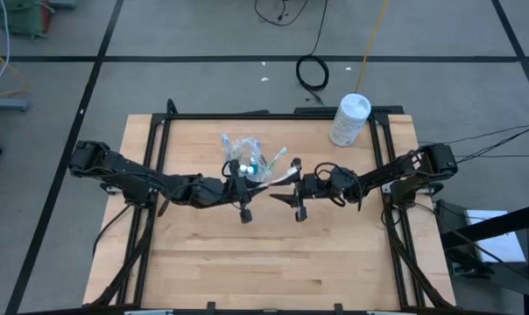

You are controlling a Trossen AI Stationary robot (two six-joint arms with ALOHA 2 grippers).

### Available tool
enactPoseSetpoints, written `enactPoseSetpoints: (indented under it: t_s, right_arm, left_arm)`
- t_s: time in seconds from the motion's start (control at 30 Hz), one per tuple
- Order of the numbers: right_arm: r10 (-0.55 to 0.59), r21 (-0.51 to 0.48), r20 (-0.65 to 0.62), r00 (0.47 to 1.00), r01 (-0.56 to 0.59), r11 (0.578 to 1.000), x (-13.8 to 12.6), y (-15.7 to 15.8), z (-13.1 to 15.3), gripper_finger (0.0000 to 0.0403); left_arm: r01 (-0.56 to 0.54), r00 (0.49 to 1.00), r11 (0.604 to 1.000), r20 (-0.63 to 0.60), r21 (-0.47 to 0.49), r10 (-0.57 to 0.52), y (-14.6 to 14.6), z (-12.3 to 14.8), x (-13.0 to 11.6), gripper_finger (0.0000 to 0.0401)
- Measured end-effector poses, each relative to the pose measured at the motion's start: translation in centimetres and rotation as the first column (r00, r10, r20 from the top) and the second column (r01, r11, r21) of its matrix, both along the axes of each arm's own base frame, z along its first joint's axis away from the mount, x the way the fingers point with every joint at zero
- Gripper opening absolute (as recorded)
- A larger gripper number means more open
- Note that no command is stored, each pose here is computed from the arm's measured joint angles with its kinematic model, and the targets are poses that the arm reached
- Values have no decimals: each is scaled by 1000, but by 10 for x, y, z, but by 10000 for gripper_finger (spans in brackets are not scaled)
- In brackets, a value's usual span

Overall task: Pick & Place toothbrushing station
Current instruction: Put the orange toothbrush into the transparent organizer

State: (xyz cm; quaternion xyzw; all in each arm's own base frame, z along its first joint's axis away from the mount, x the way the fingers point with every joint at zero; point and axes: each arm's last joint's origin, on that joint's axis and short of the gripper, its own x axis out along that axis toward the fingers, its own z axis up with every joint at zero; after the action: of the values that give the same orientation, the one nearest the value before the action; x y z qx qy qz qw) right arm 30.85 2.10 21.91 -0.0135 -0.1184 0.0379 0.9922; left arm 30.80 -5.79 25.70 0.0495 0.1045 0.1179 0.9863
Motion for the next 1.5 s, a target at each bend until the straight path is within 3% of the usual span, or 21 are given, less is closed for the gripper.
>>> enactPoseSetpoints:
  t_s: [0.27,0.63,0.8,1.07,1.3,1.5]
  right_arm:
    - [7,-9,31,999,-7,1000,-1,0,3,166]
    - [10,3,145,989,-11,1000,-4,0,13,158]
    - [13,22,142,990,-16,1000,-4,0,13,122]
    - [8,21,136,991,-11,1000,-4,0,13,18]
    - [-37,15,110,993,36,999,-3,-1,11,22]
    - [-51,-33,69,996,53,998,-2,-1,7,15]
  left_arm:
    - [15,1000,1000,-1,-5,-15,1,0,0,12]
    - [-2,1000,1000,-3,-29,2,7,-1,1,15]
    - [-1,1000,1000,-9,-29,1,7,-1,1,16]
    - [6,1000,1000,-16,-7,-6,7,-1,1,18]
    - [-8,1000,1000,-19,2,8,7,-2,1,28]
    - [-44,999,999,-27,5,44,8,-3,1,88]
